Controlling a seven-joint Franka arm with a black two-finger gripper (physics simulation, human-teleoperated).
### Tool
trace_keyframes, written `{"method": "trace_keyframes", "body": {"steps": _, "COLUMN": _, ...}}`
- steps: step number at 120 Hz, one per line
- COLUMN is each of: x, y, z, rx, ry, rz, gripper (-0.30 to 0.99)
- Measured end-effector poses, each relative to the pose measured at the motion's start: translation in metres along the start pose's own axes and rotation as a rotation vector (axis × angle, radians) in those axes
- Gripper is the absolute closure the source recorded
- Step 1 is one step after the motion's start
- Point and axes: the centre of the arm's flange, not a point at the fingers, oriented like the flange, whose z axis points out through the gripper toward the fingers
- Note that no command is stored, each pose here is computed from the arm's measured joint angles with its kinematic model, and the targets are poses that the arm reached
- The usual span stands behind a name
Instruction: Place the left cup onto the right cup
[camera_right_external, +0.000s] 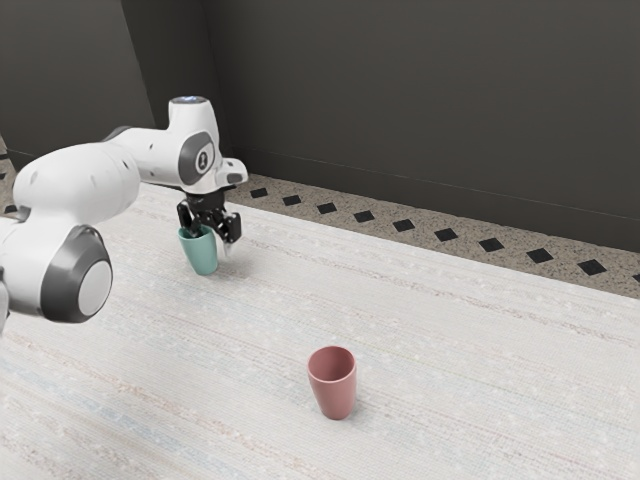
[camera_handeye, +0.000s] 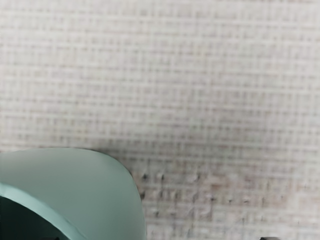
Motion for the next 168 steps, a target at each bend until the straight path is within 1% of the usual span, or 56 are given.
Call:
{"method": "trace_keyframes", "body": {"steps": 28, "x": -0.001, "y": -0.003, "z": 0.001, "rx": -0.009, "ry": -0.004, "rz": -0.01, "gripper": 0.6}}
{"method": "trace_keyframes", "body": {"steps": 39, "x": -0.001, "y": -0.003, "z": 0.001, "rx": -0.011, "ry": -0.006, "rz": -0.011, "gripper": 0.68}}
{"method": "trace_keyframes", "body": {"steps": 54, "x": -0.002, "y": -0.003, "z": 0.001, "rx": -0.012, "ry": -0.009, "rz": -0.011, "gripper": 0.74}}
{"method": "trace_keyframes", "body": {"steps": 69, "x": -0.002, "y": -0.005, "z": 0.002, "rx": -0.009, "ry": -0.013, "rz": -0.014, "gripper": 0.78}}
{"method": "trace_keyframes", "body": {"steps": 93, "x": -0.004, "y": -0.008, "z": 0.001, "rx": -0.004, "ry": -0.019, "rz": -0.02, "gripper": 0.78}}
{"method": "trace_keyframes", "body": {"steps": 118, "x": -0.006, "y": -0.006, "z": -0.032, "rx": 0.001, "ry": 0.005, "rz": -0.018, "gripper": 0.79}}
{"method": "trace_keyframes", "body": {"steps": 139, "x": -0.011, "y": 0.028, "z": -0.069, "rx": -0.005, "ry": 0.029, "rz": 0.024, "gripper": 0.79}}
{"method": "trace_keyframes", "body": {"steps": 153, "x": -0.024, "y": 0.062, "z": -0.096, "rx": -0.014, "ry": 0.033, "rz": 0.067, "gripper": 0.79}}
{"method": "trace_keyframes", "body": {"steps": 168, "x": -0.047, "y": 0.101, "z": -0.124, "rx": -0.026, "ry": 0.033, "rz": 0.122, "gripper": 0.79}}
